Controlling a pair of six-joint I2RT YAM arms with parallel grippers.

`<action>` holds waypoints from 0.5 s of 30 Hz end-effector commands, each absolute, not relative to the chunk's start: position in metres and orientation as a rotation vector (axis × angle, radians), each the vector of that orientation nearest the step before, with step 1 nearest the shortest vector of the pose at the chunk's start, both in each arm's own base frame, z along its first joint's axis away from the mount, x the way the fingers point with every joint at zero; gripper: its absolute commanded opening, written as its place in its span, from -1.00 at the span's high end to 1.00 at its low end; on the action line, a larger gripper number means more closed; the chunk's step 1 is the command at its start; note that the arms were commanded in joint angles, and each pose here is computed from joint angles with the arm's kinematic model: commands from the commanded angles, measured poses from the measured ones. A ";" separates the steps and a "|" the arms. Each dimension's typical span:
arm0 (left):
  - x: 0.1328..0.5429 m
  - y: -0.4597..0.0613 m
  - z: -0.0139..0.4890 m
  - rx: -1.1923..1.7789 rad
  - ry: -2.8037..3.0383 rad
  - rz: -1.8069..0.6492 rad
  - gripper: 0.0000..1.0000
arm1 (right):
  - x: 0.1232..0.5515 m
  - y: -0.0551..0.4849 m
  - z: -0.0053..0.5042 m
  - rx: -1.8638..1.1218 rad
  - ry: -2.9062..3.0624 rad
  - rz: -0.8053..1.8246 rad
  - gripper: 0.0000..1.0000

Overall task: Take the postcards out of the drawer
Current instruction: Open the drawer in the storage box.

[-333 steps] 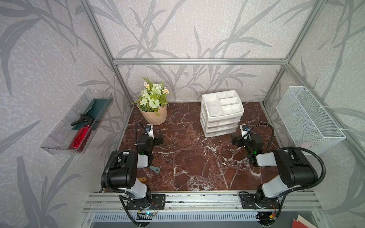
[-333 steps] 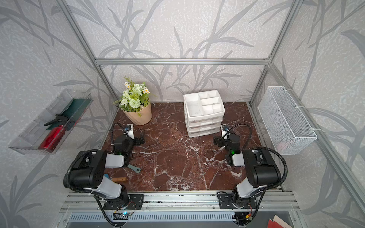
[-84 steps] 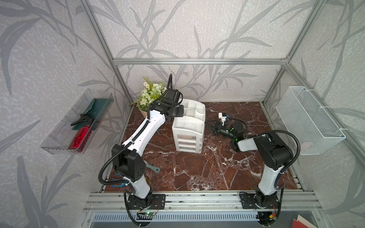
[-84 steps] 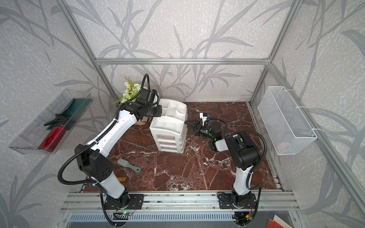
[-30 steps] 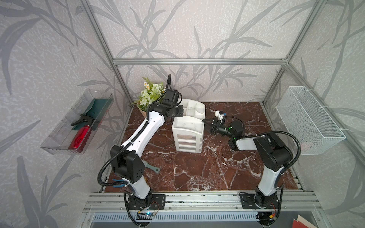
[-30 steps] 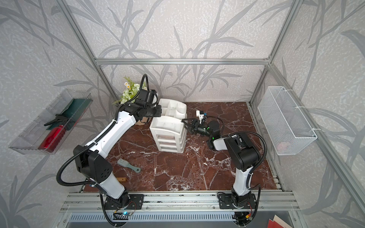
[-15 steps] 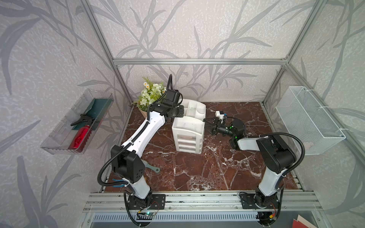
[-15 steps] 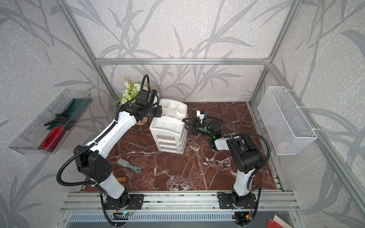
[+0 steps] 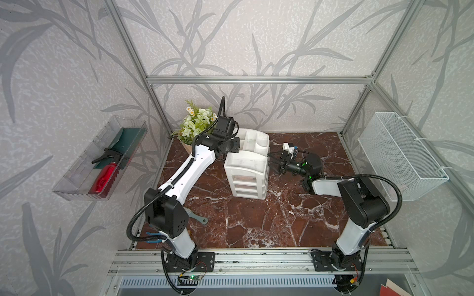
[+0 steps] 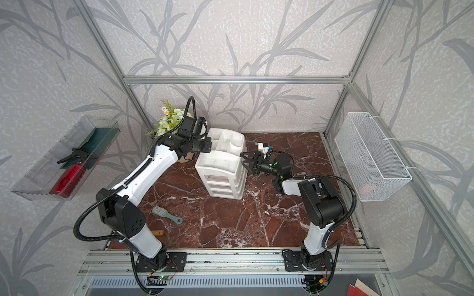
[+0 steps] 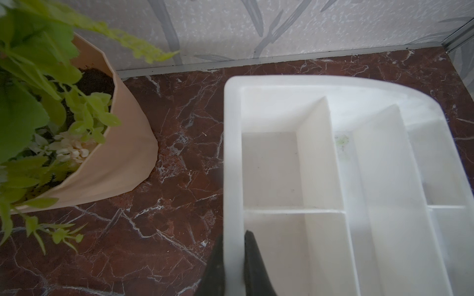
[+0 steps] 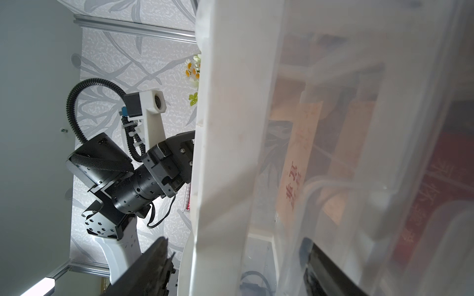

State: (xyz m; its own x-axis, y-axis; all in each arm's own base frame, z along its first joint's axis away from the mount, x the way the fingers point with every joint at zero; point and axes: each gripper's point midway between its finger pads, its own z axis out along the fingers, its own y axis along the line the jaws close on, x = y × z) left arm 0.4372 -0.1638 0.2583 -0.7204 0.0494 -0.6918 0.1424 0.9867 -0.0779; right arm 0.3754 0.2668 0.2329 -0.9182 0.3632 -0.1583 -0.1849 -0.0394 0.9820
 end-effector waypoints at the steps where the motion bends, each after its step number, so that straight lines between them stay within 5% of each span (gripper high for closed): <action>1: 0.427 -0.142 0.204 0.161 2.533 0.036 1.00 | 0.358 0.247 0.314 -0.056 1.587 1.985 -0.58; 15: 0.427 -0.140 0.209 0.154 2.520 0.046 1.00 | 0.363 0.225 0.298 0.010 1.614 1.945 -0.58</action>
